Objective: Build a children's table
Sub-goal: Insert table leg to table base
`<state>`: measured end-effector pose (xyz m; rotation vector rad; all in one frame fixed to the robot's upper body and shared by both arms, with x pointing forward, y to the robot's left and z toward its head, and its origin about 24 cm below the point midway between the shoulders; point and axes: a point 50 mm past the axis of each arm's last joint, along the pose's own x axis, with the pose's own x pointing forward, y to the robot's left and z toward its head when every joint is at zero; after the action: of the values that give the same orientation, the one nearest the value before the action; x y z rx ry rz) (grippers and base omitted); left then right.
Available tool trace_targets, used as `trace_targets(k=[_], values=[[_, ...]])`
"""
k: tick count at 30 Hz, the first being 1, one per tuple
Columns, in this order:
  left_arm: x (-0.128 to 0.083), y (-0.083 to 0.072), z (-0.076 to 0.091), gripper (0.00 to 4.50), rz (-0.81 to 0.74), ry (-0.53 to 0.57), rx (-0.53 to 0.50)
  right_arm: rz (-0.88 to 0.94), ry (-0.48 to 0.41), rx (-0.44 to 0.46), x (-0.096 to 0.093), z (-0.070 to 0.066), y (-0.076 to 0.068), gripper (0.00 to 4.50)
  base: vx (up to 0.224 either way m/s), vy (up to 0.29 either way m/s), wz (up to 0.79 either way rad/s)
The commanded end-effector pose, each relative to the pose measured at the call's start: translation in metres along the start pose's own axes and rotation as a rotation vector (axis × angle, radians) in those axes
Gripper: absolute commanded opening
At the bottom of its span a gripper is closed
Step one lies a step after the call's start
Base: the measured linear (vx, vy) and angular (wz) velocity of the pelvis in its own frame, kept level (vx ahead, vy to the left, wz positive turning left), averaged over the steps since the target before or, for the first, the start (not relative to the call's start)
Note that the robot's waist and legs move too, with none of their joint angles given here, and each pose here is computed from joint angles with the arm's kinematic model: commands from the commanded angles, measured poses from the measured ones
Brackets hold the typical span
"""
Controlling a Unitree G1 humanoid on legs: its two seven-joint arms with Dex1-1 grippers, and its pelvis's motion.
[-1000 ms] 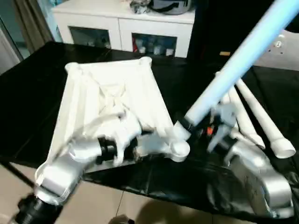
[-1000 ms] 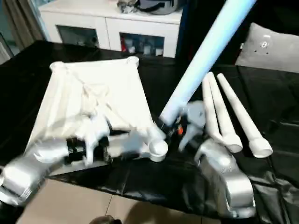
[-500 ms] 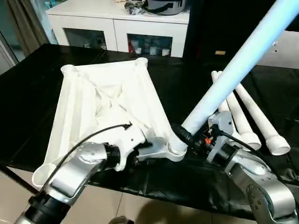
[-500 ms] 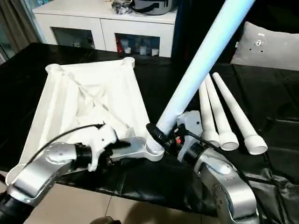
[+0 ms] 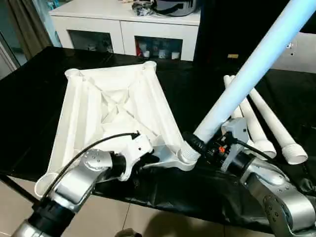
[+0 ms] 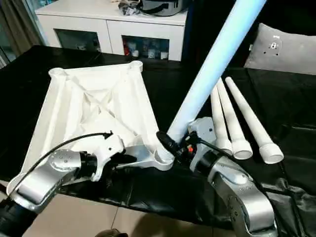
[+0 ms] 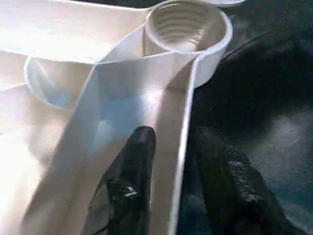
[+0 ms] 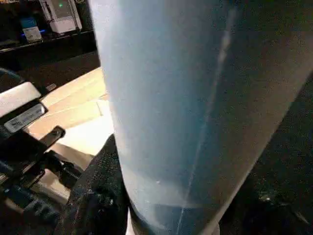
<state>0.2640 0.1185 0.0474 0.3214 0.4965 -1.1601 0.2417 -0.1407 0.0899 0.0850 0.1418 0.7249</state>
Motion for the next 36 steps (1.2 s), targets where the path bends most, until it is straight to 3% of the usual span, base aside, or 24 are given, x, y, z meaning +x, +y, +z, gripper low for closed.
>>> trace_targets(k=[1,16,21,25,27,30,32,36], values=[[-0.001,0.004,0.001,1.23,0.007,0.007,0.013,0.025,-0.003,-0.014,-0.001,0.004,0.004,1.89,0.0,0.0,0.0],[0.001,0.014,-0.005,0.04,-0.034,0.074,0.1,0.026,0.053,-0.021,0.004,0.001,0.004,1.89,0.0,0.0,0.0],[-0.004,0.028,-0.005,0.0,-0.051,0.098,0.181,0.046,0.052,0.002,0.015,0.005,0.004,1.89,0.0,0.0,0.0],[-0.007,0.04,0.003,0.0,-0.063,0.021,0.286,0.023,0.048,-0.063,0.026,0.007,-0.002,1.89,0.0,0.0,0.0],[-0.008,0.042,0.003,0.0,-0.087,0.007,0.293,-0.004,0.028,-0.085,0.029,0.009,-0.003,1.89,0.0,0.0,0.0],[-0.008,0.043,0.003,0.0,-0.122,0.005,0.297,0.025,0.073,-0.108,0.031,0.006,-0.001,1.89,0.0,0.0,0.0],[-0.007,0.044,0.004,0.0,-0.142,-0.013,0.267,0.084,0.129,-0.066,0.033,0.003,-0.001,1.89,0.0,0.0,0.0],[-0.005,0.04,0.004,0.0,-0.199,-0.047,0.208,0.115,0.132,-0.072,0.037,0.002,-0.002,1.89,0.0,0.0,0.0]])
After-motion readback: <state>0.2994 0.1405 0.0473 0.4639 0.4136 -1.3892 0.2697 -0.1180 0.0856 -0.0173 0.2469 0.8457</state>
